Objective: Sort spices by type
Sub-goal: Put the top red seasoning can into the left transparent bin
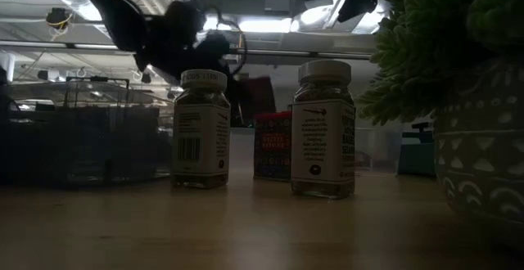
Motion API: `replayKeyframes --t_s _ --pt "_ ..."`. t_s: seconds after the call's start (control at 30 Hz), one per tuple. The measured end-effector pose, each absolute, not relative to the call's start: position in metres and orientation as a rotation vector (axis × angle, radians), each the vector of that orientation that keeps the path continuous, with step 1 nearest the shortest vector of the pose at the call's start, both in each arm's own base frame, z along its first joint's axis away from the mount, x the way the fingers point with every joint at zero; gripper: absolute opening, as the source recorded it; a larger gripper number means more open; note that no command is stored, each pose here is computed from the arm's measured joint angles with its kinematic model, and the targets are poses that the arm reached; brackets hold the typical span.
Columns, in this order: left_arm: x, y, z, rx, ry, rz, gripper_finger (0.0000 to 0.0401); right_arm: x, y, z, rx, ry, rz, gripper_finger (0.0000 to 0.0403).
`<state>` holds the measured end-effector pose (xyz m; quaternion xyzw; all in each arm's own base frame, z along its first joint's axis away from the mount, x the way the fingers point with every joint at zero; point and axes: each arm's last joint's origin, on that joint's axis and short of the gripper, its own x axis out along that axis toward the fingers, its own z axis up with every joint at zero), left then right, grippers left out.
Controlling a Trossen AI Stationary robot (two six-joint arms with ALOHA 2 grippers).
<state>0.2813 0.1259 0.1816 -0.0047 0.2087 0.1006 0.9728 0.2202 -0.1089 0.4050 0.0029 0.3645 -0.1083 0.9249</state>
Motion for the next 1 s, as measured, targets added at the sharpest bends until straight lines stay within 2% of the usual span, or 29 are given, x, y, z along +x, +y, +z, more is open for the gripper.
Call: replayKeyframes --t_s 0.17,0.5,1.0 --pt "0.282 0.131 0.165 -0.034 0.494 0.218 0.0167 0.220 -0.109 0.405 0.006 0.748 -0.222 0.0166" --pt "0.276 0.144 0.162 -0.043 0.508 0.263 0.0168 0.220 -0.109 0.405 0.007 0.749 -0.222 0.0166" --pt "0.281 0.146 0.135 -0.018 0.594 0.238 0.0168 0.220 -0.109 0.405 0.007 0.749 -0.222 0.0166"
